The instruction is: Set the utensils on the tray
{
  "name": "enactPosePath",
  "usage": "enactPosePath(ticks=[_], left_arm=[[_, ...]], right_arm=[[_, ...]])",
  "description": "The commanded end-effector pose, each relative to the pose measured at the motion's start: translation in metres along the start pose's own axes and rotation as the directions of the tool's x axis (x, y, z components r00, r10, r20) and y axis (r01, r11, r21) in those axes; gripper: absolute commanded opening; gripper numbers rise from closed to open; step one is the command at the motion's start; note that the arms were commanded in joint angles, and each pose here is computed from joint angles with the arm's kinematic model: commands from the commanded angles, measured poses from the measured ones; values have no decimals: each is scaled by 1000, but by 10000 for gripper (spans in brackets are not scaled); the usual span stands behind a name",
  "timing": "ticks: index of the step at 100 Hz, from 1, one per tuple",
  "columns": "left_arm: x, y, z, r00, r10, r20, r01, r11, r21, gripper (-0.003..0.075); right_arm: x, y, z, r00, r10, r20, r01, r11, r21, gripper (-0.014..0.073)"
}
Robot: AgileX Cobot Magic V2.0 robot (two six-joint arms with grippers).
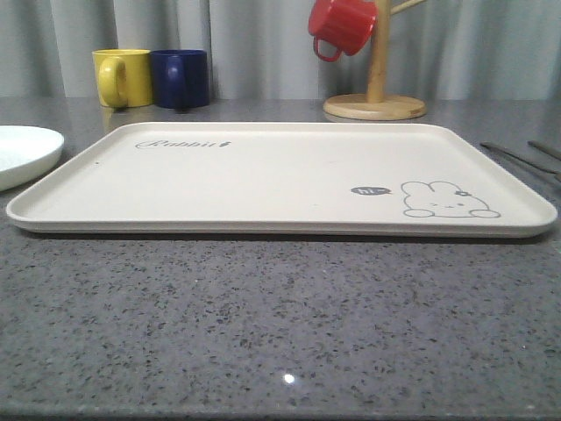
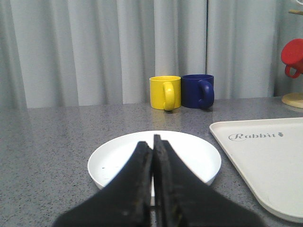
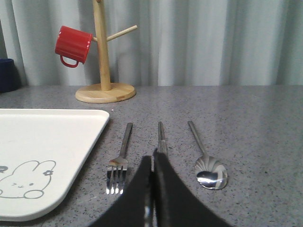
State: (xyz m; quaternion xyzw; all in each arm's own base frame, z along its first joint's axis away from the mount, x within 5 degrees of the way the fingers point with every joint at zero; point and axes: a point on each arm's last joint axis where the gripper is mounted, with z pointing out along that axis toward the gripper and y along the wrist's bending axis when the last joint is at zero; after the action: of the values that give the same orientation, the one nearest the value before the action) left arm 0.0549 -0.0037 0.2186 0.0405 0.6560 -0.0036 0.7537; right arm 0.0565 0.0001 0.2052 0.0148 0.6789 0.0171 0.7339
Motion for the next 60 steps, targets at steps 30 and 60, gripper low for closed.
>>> enactPosePath(ticks=[30, 60], left_arm=[[4, -1, -3, 997, -19, 73, 19, 1000, 0, -18], [-38, 2, -4, 989, -69, 133, 70, 998, -3, -18]], right_arm=[[-15, 0, -2, 993, -8, 119, 8, 1000, 0, -68], [-15, 0, -2, 993, -8, 119, 8, 1000, 0, -68]])
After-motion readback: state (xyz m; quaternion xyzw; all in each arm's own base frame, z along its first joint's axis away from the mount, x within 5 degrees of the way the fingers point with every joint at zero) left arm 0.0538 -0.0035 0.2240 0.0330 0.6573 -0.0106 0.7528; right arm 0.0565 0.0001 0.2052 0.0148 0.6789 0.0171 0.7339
